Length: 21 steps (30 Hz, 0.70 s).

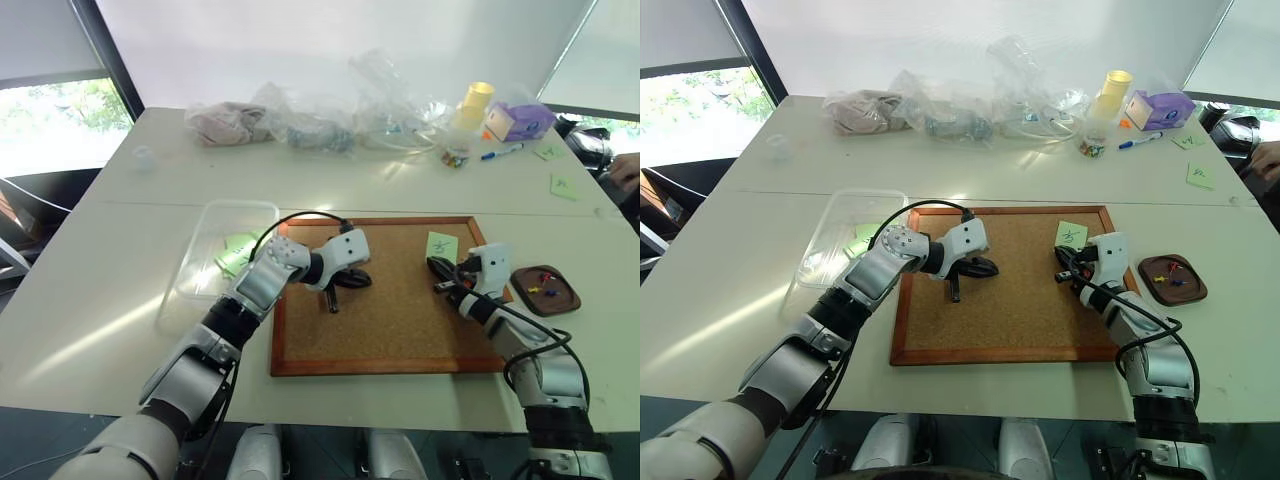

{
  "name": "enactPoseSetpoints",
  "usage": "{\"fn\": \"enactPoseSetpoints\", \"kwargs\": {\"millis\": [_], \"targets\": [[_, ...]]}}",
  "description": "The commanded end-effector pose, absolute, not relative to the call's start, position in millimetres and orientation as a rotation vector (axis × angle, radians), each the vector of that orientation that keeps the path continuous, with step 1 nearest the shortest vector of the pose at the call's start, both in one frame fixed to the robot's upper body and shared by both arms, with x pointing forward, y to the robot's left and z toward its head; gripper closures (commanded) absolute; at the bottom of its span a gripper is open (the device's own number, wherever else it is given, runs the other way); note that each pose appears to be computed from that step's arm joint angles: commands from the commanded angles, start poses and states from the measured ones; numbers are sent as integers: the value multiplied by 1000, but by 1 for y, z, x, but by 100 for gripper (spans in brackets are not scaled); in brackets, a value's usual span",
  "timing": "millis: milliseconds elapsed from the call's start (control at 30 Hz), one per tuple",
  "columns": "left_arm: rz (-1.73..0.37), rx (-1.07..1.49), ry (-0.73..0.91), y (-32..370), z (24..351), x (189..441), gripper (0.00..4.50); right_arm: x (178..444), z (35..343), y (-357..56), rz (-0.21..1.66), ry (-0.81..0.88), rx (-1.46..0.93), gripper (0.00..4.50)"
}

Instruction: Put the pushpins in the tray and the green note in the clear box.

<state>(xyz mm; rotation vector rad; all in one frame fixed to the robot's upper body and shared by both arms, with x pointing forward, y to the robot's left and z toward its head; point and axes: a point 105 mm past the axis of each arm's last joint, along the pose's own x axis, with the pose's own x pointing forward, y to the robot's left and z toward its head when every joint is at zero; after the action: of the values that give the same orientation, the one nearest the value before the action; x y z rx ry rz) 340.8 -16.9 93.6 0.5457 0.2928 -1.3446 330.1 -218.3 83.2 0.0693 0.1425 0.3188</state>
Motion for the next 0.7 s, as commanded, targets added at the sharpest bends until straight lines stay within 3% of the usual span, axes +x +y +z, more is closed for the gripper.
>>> {"fn": "enactPoseSetpoints", "kwargs": {"millis": [33, 500, 700], "targets": [[-1327, 588, 386, -9, 70, 339, 450, 329, 97, -222, 315, 93, 73, 426], [-1325, 581, 389, -9, 70, 339, 450, 335, 95, -224, 300, 97, 79, 439], [-1323, 583, 390, -8, 70, 339, 450, 335, 114, -231, 272, -6, 50, 439]]}}
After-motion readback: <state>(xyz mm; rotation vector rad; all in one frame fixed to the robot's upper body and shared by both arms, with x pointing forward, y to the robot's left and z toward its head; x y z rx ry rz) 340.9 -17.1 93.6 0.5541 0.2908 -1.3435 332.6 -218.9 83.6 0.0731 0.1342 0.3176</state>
